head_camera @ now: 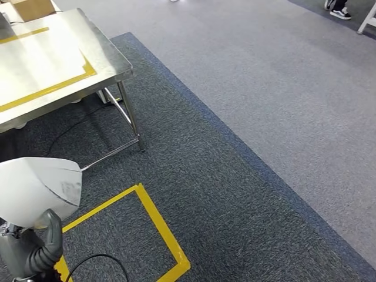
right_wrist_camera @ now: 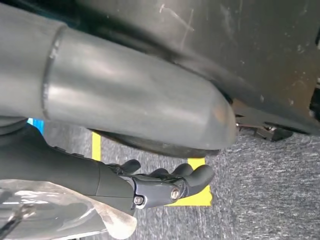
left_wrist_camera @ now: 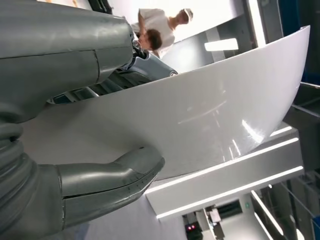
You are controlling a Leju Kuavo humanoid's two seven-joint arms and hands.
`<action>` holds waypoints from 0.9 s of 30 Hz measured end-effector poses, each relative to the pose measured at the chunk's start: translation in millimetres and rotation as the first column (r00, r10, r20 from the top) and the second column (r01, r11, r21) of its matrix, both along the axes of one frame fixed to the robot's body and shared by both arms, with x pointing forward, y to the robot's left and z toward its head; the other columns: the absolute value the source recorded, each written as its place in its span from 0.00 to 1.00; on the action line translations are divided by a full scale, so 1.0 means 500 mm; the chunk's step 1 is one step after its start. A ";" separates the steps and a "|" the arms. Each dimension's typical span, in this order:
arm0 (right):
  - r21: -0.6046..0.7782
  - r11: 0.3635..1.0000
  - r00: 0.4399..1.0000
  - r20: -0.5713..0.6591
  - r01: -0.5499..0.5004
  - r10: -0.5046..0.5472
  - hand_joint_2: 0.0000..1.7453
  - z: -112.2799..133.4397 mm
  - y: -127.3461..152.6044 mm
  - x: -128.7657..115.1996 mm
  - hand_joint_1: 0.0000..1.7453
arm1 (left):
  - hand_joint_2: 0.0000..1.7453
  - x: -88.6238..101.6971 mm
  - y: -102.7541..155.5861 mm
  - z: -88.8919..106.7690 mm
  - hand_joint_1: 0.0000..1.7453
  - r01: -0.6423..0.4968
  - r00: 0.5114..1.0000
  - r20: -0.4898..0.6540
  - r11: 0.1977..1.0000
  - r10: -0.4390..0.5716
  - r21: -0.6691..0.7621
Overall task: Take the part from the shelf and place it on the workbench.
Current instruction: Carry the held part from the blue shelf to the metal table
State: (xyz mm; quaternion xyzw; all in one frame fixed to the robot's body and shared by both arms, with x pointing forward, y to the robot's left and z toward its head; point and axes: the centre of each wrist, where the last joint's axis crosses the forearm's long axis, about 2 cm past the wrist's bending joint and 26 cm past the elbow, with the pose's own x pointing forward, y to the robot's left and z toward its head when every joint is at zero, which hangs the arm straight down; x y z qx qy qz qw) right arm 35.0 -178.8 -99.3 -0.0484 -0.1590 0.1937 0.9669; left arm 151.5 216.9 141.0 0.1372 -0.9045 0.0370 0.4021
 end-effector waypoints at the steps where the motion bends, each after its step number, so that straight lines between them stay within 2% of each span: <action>1: -0.001 1.000 1.000 0.001 -0.001 0.001 0.00 0.000 0.000 -0.001 0.00 | 1.00 0.001 0.000 0.000 1.00 0.001 1.000 0.001 1.000 -0.001 -0.001; 13: -0.005 1.000 1.000 0.006 -0.012 0.013 0.00 0.000 0.000 -0.001 0.00 | 1.00 0.006 0.000 0.003 1.00 0.006 1.000 0.007 1.000 -0.006 -0.005; 27: -0.046 0.993 0.994 0.021 -0.110 0.111 0.00 0.001 0.001 0.002 0.00 | 1.00 0.010 -0.006 0.007 1.00 0.010 1.000 0.011 1.000 -0.010 -0.014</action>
